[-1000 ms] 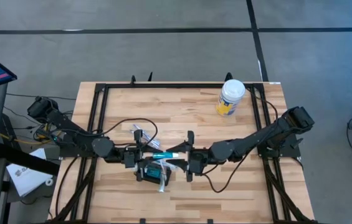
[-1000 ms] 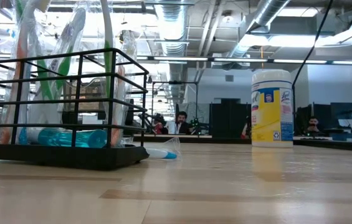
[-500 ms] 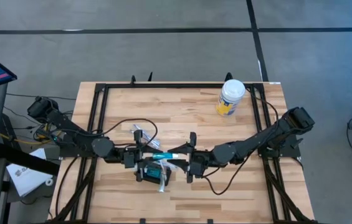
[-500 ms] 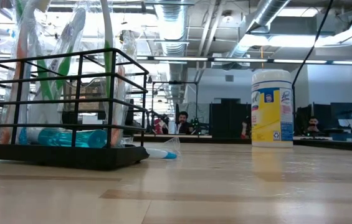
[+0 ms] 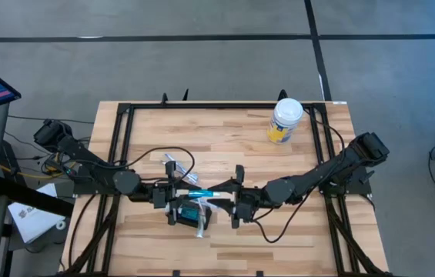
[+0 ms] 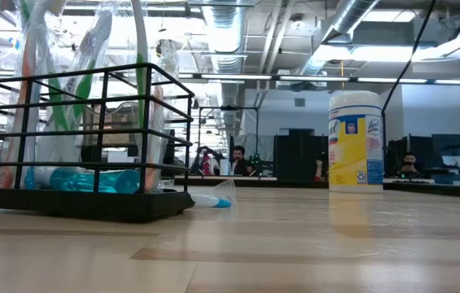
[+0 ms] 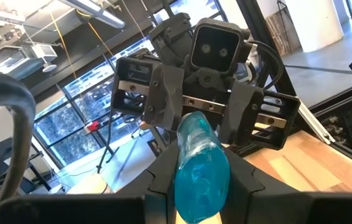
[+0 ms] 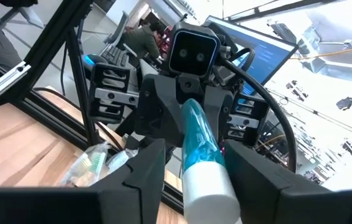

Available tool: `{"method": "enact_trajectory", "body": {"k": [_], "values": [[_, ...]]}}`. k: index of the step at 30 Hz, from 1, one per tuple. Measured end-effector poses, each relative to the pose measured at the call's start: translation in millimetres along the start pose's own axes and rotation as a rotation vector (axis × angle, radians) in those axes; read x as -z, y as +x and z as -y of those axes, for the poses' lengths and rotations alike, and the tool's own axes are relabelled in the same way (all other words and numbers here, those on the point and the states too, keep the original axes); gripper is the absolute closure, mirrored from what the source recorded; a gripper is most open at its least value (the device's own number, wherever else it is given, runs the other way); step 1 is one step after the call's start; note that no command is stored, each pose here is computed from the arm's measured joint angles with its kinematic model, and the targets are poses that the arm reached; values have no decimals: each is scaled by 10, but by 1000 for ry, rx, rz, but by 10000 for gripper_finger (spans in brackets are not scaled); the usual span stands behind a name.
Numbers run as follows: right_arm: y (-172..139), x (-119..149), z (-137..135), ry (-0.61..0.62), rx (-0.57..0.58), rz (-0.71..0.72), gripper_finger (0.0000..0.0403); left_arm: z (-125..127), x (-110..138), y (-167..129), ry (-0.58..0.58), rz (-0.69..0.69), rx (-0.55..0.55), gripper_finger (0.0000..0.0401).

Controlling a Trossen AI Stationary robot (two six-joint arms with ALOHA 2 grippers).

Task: Pick & Place toothbrushing station
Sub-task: Put the mouthwash into the mesh organizer

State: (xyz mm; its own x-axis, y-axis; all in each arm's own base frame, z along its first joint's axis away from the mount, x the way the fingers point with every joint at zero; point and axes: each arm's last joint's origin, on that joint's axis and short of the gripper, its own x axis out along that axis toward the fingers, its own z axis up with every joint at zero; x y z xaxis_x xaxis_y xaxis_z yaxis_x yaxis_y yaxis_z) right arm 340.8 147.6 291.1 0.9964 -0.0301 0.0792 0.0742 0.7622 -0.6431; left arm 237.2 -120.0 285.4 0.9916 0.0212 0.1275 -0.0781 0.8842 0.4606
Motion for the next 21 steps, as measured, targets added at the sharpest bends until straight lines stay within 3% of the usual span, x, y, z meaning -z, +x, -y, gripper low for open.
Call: {"method": "enact_trajectory", "body": {"k": [7,16,21], "values": [[1,2,4,0,1,-1,284,6,-3,0,0,12,20,334],[2,6,1,2,-2,-4,295,6,-4,0,0,13,20,334],[2,12,-4,-1,-8,-9,321,6,-3,0,1,12,20,334]]}}
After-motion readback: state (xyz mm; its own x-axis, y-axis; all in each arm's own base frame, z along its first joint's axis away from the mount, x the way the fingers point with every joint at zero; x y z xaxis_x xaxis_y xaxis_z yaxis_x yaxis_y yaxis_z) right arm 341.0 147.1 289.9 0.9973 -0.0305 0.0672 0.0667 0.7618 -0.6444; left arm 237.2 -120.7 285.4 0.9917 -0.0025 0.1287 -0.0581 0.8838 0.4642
